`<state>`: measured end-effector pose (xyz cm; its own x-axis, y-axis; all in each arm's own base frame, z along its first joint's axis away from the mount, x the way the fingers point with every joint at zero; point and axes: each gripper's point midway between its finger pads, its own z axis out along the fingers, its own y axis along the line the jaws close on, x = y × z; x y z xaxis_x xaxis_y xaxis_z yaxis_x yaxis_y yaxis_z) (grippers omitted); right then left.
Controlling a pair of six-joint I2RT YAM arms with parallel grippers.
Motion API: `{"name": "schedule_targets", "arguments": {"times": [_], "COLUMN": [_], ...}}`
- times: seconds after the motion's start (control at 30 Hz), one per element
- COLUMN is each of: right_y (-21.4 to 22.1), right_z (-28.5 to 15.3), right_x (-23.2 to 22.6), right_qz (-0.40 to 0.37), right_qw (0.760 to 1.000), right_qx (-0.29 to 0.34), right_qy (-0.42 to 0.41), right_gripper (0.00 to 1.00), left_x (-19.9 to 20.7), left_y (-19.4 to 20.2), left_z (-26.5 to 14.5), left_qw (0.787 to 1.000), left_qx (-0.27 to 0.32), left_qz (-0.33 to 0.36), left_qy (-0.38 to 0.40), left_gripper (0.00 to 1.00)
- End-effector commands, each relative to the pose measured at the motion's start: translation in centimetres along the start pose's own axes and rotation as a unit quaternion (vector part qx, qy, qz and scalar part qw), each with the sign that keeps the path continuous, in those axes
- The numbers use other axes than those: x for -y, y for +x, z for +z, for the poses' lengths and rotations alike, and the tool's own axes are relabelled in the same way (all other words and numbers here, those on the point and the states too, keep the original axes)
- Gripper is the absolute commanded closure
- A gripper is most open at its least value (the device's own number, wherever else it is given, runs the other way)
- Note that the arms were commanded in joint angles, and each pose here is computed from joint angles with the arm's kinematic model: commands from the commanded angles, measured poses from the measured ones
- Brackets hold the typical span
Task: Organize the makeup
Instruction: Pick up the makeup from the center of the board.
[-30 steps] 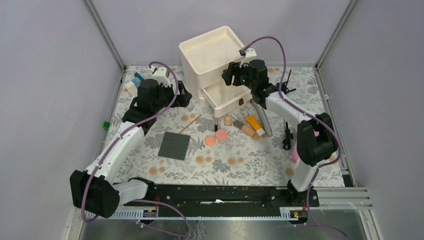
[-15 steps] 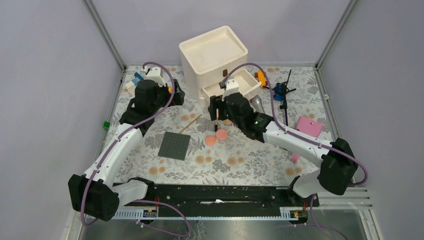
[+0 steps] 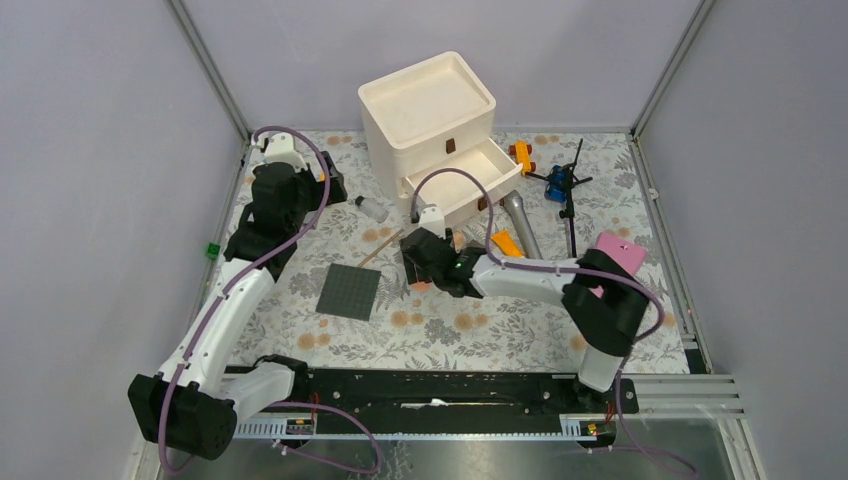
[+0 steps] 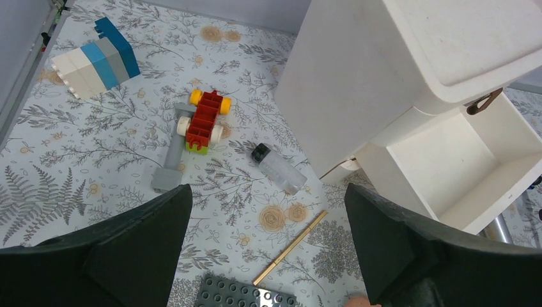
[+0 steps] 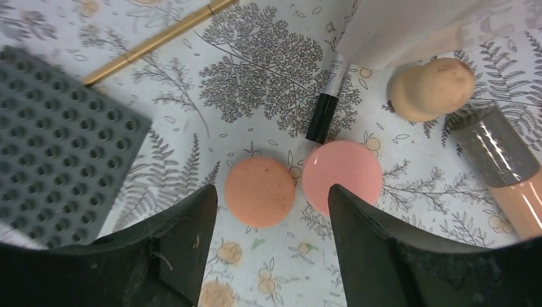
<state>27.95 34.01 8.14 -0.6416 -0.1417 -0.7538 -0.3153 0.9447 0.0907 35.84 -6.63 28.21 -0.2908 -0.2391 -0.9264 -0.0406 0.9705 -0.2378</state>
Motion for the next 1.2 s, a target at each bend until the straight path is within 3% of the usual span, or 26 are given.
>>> {"name": "schedule_targets", "arguments": {"times": [0.0,0.2,0.57,1.17], "right_y": [-1.7,-1.7,-1.3,0.4], "right_z": [1.9,3.9,6.0,8.0], "right_x": [-0.3,-0.1,1.2,3.0], "right_qz": [0.007,-0.022,-0.002,0.048], "right_qw": [0.999,0.997,0.992,0.994], "right_qx": [0.027,0.026,0.038,0.033], "right_qy": [0.04,0.075,0.121,0.097], "right_gripper": [0.28,0.28,0.29,0.37], "left_x": [-0.1,-0.1,0.1,0.3], "left_y": [-1.4,-1.4,-1.4,-1.2], "left_z": [-0.2,-0.2,-0.1,0.0], "left_qw": [1.0,1.0,1.0,1.0], "left_qx": [0.027,0.026,0.024,0.02], "left_qz": [-0.006,-0.005,-0.006,-0.005], "left_qy": [-0.003,-0.001,0.006,0.01], "left_gripper": [0.01,0.01,0.01,0.01]}}
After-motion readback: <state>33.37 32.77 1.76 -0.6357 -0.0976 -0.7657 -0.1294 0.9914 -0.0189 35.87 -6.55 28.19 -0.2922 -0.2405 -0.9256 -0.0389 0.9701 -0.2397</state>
